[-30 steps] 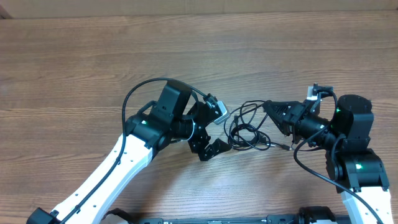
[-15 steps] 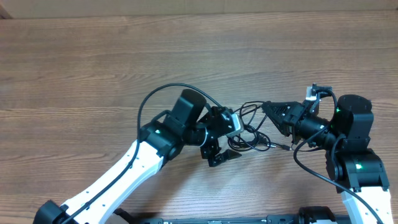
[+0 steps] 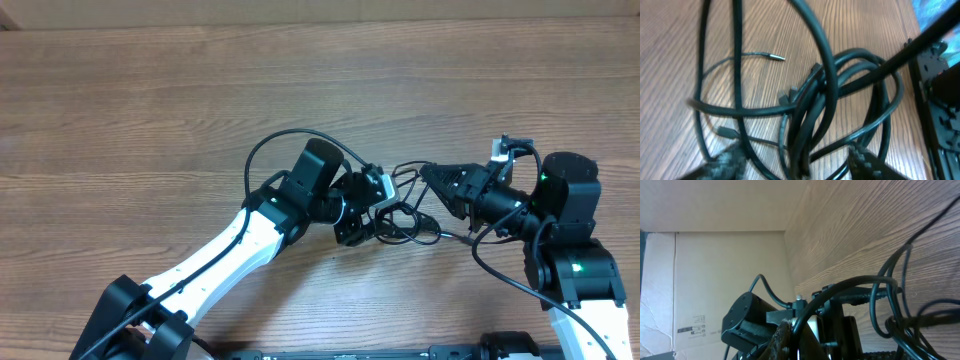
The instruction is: Untangle cables
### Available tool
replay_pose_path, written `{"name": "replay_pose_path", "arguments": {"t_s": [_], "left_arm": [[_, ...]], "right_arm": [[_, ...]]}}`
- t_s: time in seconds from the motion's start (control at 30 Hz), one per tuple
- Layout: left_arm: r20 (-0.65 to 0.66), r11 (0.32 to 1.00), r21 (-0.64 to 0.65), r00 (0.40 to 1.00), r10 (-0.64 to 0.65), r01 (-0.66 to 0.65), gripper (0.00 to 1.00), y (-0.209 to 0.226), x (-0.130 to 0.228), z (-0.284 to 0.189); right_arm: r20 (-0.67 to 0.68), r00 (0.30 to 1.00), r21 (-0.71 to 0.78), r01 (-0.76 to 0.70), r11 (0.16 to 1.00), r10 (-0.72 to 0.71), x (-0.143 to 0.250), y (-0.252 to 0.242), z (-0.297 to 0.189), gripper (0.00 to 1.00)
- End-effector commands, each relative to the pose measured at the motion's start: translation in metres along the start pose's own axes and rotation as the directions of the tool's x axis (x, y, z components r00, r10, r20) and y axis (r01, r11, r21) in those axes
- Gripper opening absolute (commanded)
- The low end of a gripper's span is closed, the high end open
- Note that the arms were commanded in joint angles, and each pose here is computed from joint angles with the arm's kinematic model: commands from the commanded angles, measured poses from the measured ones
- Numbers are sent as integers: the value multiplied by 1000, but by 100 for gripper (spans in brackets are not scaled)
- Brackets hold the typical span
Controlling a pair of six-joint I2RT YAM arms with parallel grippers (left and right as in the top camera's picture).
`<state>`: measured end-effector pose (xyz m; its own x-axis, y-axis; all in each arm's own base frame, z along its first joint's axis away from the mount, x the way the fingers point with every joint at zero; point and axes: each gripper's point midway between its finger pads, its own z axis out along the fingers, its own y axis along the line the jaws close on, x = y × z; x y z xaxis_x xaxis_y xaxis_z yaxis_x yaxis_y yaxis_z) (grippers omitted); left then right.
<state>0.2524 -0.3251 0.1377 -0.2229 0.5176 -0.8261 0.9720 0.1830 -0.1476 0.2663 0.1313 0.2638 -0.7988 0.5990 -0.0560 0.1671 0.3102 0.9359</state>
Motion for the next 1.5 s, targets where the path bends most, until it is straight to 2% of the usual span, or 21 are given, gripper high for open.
{"name": "replay_pose_path", "arguments": {"t_s": [0.0,0.13,0.5,0.77,0.9,1.13,1.23,1.33,1.47], "left_arm": [[31,999,36,999,-25,23,47,-5,-5,1],[48,998,32,998,-52,50,26,-4,-10,1],[56,992,49,991,-122,119,4,-5,-13,-1],[115,981,-16,975,-188,191,4,10,-27,-33],[151,954,-166,962,-228,252,4,33,-31,-66],[231,844,-441,947,-223,307,4,62,-37,-138],[262,765,-565,946,-189,309,4,67,-40,-172],[284,694,-651,946,-155,308,4,68,-43,-198],[321,634,-709,942,-102,310,4,63,-52,-225]], "right_arm": [[0,1000,-23,22,999,-22,0,9,-3,4],[0,1000,-23,22,999,-22,0,9,-3,4],[4,999,-20,49,999,-49,-1,8,-3,4],[31,998,104,44,994,-48,-7,-22,1,4],[23,999,168,33,985,-38,-7,-39,3,4],[46,999,301,-2,954,-13,-11,-71,1,4],[70,998,356,-24,934,-1,-13,-84,-2,4],[66,998,371,-8,928,-18,-13,-87,-3,4],[72,997,403,-17,915,-13,-13,-94,-6,4]]}}
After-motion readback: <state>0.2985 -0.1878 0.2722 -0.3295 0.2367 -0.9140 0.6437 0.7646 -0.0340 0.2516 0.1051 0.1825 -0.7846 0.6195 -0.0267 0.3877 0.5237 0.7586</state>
